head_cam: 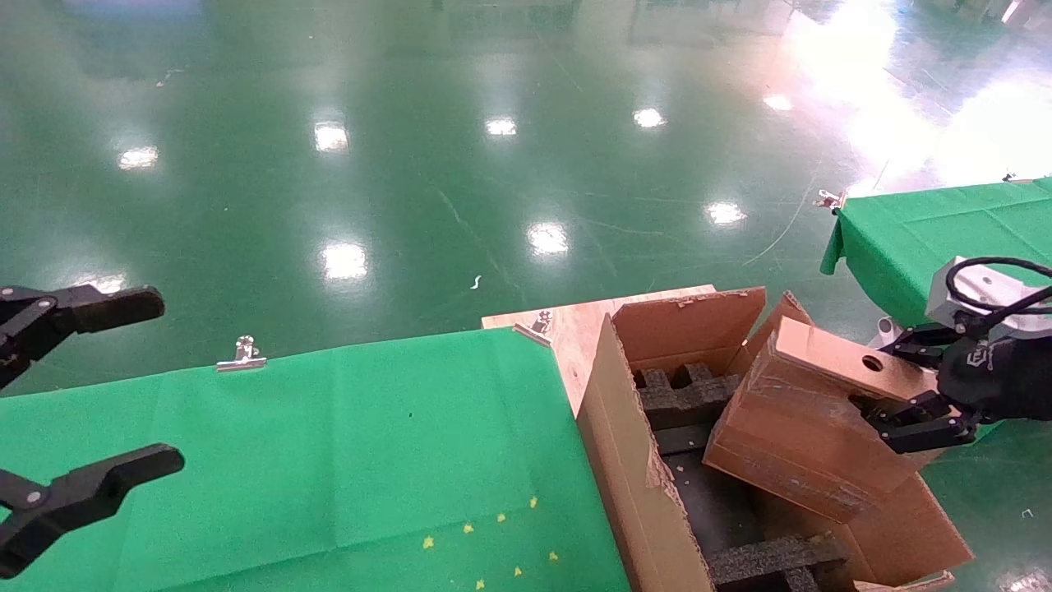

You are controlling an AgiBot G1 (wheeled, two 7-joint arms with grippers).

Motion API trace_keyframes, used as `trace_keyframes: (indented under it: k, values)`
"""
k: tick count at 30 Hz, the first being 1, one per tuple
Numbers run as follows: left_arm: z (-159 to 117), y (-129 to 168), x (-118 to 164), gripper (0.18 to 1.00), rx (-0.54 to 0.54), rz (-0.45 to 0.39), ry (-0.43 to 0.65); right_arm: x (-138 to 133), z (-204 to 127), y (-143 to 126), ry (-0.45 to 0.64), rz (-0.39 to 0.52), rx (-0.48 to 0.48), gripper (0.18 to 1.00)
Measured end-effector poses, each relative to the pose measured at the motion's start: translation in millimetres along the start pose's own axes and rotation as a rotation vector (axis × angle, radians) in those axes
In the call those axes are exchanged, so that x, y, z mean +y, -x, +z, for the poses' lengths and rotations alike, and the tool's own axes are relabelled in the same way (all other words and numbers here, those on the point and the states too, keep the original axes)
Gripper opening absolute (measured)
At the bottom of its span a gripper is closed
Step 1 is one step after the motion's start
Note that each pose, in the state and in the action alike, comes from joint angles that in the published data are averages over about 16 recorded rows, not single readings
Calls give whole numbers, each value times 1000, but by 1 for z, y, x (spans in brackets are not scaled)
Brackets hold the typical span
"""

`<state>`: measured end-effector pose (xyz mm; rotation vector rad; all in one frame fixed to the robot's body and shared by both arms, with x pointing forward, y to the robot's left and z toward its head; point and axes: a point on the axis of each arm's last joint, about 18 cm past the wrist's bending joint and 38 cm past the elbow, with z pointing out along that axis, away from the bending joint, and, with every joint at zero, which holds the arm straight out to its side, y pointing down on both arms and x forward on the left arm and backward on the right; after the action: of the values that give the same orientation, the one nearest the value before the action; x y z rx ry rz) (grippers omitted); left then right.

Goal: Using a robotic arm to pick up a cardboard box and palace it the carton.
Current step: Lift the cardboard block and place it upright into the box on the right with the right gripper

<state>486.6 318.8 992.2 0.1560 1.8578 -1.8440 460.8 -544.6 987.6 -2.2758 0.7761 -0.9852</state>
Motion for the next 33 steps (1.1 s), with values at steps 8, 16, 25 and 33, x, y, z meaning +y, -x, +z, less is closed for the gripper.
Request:
trace_keyframes:
  k: [8,16,25,33]
  values:
    - [0,0,0,1001,0,0,0,7,23,-4,36,138,46,296]
    - [0,0,0,1001,0,0,0,18,49,-1,56,356,154,290]
    - [0,0,0,1001,0,0,0,21,63,5,44,553,247,286]
    - [0,0,0,1001,0,0,0,23,67,4,59,637,290,285]
